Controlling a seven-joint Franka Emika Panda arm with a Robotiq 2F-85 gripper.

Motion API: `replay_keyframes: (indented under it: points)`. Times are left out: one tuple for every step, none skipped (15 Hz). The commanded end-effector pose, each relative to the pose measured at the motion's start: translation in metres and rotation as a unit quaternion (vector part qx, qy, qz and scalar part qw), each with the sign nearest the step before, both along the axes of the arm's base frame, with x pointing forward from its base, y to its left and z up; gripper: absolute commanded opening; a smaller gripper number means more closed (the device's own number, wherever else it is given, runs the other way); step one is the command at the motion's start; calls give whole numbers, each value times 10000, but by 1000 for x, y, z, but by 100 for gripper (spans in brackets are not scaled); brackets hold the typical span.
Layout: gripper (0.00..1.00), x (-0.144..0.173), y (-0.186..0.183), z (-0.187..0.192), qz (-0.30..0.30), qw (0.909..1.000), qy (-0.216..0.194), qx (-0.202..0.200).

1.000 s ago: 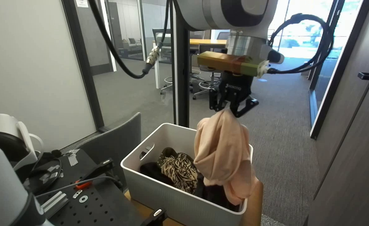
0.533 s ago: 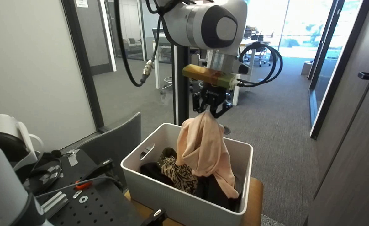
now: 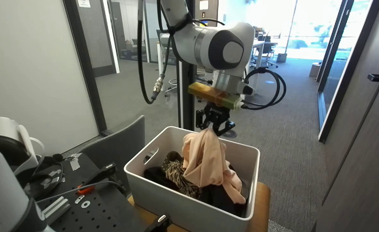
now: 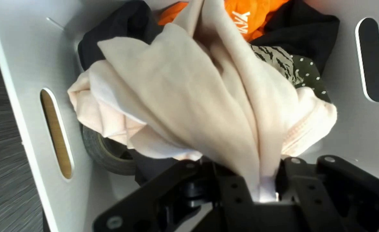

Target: Move the objects from the grey chair then put them in the white box

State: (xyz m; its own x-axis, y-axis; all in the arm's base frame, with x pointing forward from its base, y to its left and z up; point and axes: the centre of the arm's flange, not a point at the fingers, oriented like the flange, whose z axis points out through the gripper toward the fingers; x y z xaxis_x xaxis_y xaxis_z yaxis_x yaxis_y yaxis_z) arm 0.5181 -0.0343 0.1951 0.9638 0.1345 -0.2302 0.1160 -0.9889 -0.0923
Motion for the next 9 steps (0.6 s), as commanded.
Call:
replay_keyframes:
  points:
    - [10,10,0,-10,9,9998,-28,190]
    - [10,10,0,-13,7,9998,-10,195]
    - [10,11,0,-14,8,9998,-2,200]
    - [10,11,0,-15,8,9998,7,204]
    - [9,11,-1,-16,5,9998,18,196]
    - [9,11,-1,-16,-6,9998,48,187]
    - [38,10,-1,-13,-18,9998,97,174]
    - [39,9,0,-12,6,9998,107,147]
    - [46,7,1,-10,18,9998,138,115]
